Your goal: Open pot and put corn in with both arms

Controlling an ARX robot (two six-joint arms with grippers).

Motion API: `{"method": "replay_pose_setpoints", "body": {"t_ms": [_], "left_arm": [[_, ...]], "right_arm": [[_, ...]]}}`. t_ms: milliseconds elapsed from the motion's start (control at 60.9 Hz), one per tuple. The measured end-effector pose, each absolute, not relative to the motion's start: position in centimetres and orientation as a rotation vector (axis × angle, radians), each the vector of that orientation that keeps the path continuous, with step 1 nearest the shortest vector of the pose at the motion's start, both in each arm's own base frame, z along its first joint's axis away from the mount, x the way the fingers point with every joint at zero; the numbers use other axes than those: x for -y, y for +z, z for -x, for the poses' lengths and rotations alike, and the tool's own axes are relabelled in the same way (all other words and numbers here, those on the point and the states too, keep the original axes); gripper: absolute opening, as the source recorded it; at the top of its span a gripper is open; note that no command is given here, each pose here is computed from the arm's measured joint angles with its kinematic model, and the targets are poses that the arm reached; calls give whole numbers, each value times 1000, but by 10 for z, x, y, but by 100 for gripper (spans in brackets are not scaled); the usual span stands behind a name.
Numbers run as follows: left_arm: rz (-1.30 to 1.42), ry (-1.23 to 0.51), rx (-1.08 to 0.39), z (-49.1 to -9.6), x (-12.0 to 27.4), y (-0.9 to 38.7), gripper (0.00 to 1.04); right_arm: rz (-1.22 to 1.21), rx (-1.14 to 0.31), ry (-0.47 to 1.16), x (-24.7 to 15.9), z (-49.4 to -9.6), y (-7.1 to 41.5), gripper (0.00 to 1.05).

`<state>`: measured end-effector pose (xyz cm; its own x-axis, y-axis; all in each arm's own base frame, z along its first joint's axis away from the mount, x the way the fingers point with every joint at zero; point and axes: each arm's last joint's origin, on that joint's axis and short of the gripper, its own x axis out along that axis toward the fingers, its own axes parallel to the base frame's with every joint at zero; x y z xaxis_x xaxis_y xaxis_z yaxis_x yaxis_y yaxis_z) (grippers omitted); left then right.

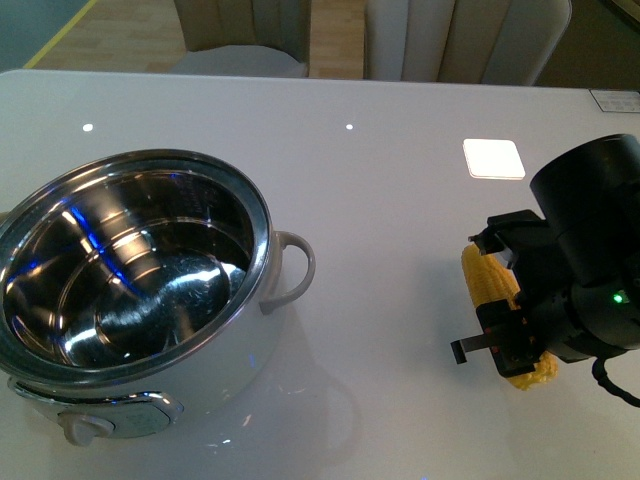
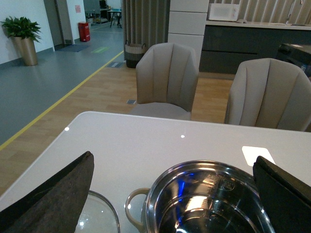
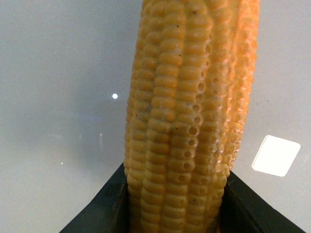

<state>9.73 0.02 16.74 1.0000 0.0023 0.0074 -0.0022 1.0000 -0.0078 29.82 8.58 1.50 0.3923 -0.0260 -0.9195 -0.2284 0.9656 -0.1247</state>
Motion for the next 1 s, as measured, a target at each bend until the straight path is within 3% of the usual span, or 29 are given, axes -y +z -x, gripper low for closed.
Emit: {"method": "replay_pose_setpoints", "body": {"t_ms": [328,591,788,1001], "left_arm": [[7,2,7,-97,0,167,98],[7,2,7,-97,0,167,98],[7,2,7,-97,0,167,98],[7,2,7,-97,0,167,98]], "right_arm": [[76,-941,224,-92,-286,101,23],[-94,-788,431,-148,-285,173,23],[-198,-752,534,-191,-299,197,23],[-317,-819,565,-237,-327,192,24]]}}
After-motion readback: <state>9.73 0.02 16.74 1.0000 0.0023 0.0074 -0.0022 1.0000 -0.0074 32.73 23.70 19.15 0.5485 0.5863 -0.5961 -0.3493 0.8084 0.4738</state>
